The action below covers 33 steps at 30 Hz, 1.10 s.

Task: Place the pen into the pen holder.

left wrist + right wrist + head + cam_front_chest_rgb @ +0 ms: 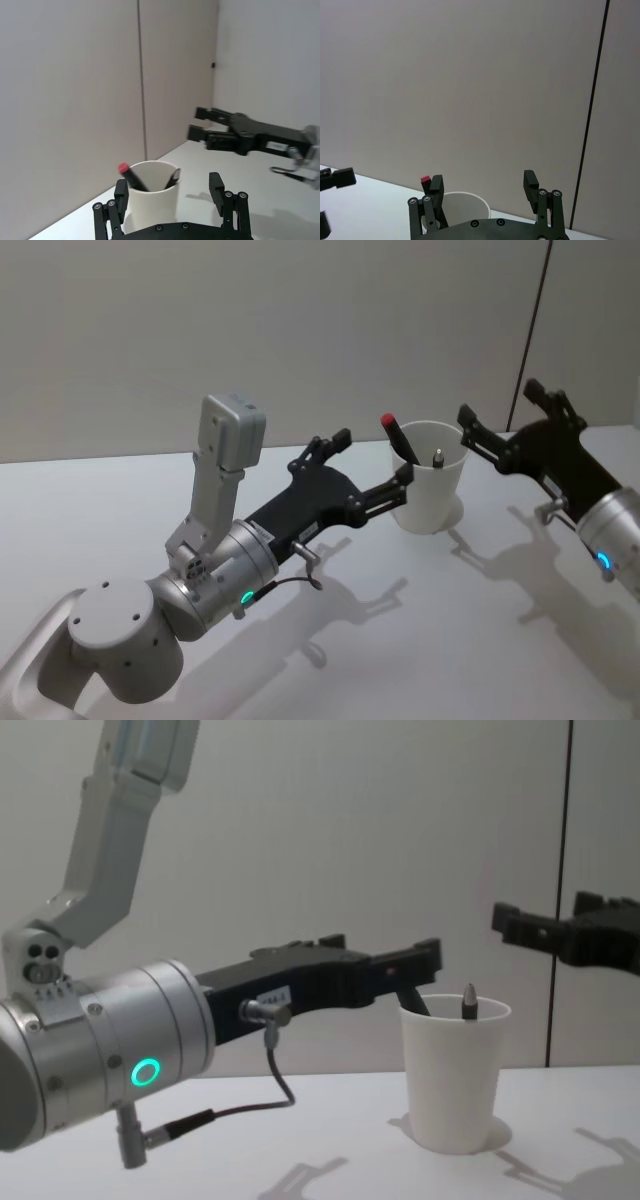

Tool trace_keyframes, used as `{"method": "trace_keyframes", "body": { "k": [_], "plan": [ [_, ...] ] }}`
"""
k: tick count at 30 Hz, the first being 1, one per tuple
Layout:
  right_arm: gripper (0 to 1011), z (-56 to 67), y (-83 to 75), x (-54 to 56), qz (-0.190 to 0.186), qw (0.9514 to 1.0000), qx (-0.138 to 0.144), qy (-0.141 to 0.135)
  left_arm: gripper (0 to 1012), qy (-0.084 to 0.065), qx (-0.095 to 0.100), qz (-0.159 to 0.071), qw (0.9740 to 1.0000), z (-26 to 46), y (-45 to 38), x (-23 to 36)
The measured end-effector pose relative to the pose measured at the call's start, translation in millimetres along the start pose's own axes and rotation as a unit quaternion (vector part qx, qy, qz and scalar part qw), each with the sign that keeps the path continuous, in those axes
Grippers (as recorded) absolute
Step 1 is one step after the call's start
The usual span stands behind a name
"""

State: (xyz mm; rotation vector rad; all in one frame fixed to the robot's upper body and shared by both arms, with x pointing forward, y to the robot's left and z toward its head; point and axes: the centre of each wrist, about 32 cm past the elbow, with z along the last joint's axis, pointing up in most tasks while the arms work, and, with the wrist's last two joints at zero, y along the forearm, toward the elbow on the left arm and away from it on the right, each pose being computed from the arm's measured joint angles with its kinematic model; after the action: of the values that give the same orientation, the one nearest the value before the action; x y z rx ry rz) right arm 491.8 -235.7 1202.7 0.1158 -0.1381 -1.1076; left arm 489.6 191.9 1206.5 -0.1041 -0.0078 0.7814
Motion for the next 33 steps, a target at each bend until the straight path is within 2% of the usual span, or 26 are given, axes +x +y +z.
{"method": "trace_keyframes", "body": {
  "k": [1, 4, 5, 11, 14, 17, 20, 23, 24, 28, 33],
  "plan": [
    [1002, -0.5, -3.3, -1.7, -0.004, 1.0000, -0.004, 0.000, 1001, -0.008, 0.003, 0.010, 0.9999, -0.1, 0.1, 0.3],
    [1001, -2.0, -10.4, -5.2, -0.013, 0.9998, -0.012, 0.000, 1001, -0.020, 0.007, 0.023, 0.9995, -0.2, 0.3, 0.7],
    [1001, -2.0, -10.4, -5.2, -0.013, 0.9998, -0.012, 0.000, 1001, -0.028, 0.009, 0.032, 0.9990, -0.2, 0.4, 1.1],
    [1001, -4.2, -24.6, -11.6, -0.031, 0.9991, -0.029, 0.001, 1001, -0.057, 0.016, 0.065, 0.9961, -0.3, 0.8, 2.3],
    [1002, -4.8, -32.8, -15.2, -0.042, 0.9984, -0.038, 0.000, 1001, -0.078, 0.019, 0.087, 0.9930, -0.5, 1.2, 3.1],
    [1002, -5.1, -37.5, -17.3, -0.048, 0.9979, -0.044, 0.000, 1001, -0.090, 0.021, 0.101, 0.9906, -0.7, 1.5, 3.6],
    [1001, -5.3, -42.7, -19.4, -0.055, 0.9972, -0.050, -0.001, 1001, -0.111, 0.022, 0.123, 0.9859, -1.0, 1.9, 4.4],
    [1002, -5.5, -44.5, -20.0, -0.057, 0.9970, -0.053, -0.001, 1001, -0.123, 0.023, 0.135, 0.9830, -1.2, 2.2, 4.9],
    [1002, -5.5, -45.2, -20.4, -0.058, 0.9969, -0.053, -0.001, 1001, -0.130, 0.023, 0.142, 0.9810, -1.3, 2.4, 5.2],
    [1002, -5.6, -45.7, -20.6, -0.059, 0.9968, -0.054, -0.002, 1001, -0.144, 0.023, 0.156, 0.9770, -1.5, 2.7, 5.8],
    [1002, -5.5, -45.7, -20.6, -0.059, 0.9968, -0.054, -0.002, 1001, -0.151, 0.023, 0.163, 0.9747, -1.5, 2.9, 6.2]
  ]
}}
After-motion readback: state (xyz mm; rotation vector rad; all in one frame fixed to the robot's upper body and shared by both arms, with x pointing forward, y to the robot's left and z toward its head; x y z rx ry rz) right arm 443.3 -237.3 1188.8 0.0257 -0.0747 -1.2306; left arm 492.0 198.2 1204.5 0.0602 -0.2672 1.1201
